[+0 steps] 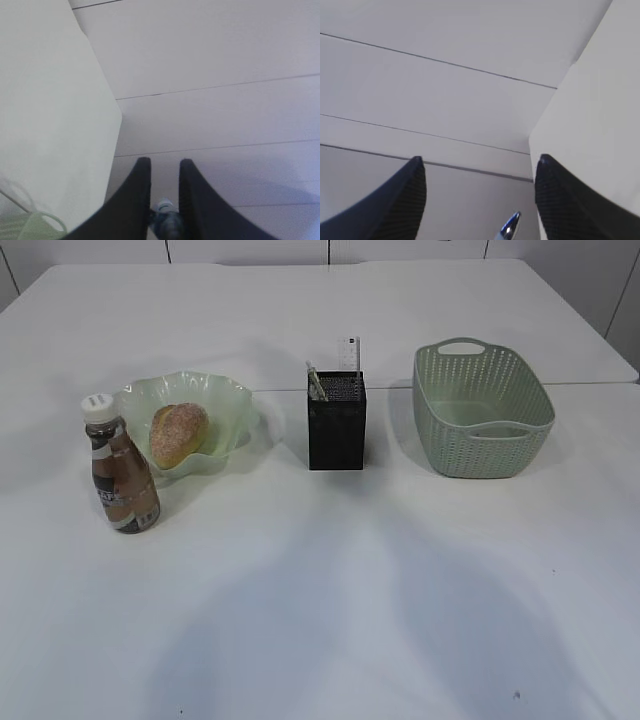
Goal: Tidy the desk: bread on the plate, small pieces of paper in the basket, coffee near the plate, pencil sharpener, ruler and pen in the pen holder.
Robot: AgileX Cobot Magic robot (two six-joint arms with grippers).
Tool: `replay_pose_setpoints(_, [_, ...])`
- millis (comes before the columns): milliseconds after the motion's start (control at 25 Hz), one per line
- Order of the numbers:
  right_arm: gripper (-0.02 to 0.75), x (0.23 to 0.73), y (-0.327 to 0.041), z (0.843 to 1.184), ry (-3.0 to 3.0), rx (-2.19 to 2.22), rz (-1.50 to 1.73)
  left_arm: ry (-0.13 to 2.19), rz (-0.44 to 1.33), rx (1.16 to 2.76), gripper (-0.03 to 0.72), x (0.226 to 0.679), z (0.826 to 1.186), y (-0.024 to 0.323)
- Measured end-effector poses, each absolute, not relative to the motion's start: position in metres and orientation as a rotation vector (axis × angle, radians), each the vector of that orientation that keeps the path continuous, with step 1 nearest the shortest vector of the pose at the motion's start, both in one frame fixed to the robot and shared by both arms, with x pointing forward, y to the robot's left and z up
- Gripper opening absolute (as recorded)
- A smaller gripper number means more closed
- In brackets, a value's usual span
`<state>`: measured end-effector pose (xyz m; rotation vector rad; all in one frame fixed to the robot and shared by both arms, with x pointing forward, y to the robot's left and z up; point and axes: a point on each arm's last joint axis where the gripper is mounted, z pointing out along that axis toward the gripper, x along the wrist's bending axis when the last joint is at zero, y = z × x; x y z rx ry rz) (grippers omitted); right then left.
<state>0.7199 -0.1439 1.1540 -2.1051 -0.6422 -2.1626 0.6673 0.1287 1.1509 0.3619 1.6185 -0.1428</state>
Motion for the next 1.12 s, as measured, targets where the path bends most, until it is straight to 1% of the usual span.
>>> replay_pose_setpoints(40, [0.533,0.724,-0.156,1.154,-0.705,-2.134,-2.211,1.604,-0.112,0.403,0.094,0.668,1.151,0.131])
replay_pose_setpoints(160, [0.533,0.725,-0.162,1.154,-0.801,-2.154,-2.259,1.555,0.011,0.534,0.093,0.671,1.152,0.137])
replay_pose_setpoints(280, [0.533,0.726,-0.164,1.154,-1.122,-2.17,-2.365,1.489,0.163,0.699,0.093,0.673,1.152,0.143])
replay_pose_setpoints(320, [0.533,0.726,-0.164,1.154,-1.122,-2.17,-2.365,1.462,0.217,0.76,0.093,0.673,1.152,0.144])
replay_pose_setpoints(400, [0.533,0.726,-0.165,1.154,-1.512,-2.143,-2.446,1.401,0.32,0.889,0.093,0.674,1.152,0.144])
replay_pose_setpoints(560, [0.533,0.725,-0.163,1.152,-1.914,-2.054,-2.46,1.277,0.482,1.125,0.093,0.672,1.149,0.141])
replay_pose_setpoints(880, [0.533,0.723,-0.157,1.148,-2.345,-1.854,-2.381,1.123,0.625,1.429,0.093,0.668,1.141,0.137])
replay_pose_setpoints(960, [0.533,0.723,-0.156,1.147,-2.384,-1.829,-2.368,1.098,0.635,1.493,0.093,0.667,1.138,0.136])
replay_pose_setpoints(1040, [0.533,0.722,-0.156,1.146,-2.406,-1.813,-2.36,1.099,0.618,1.507,0.093,0.666,1.136,0.135])
replay_pose_setpoints(1120, [0.533,0.722,-0.155,1.146,-2.412,-1.808,-2.356,1.117,0.581,1.487,0.093,0.666,1.136,0.134])
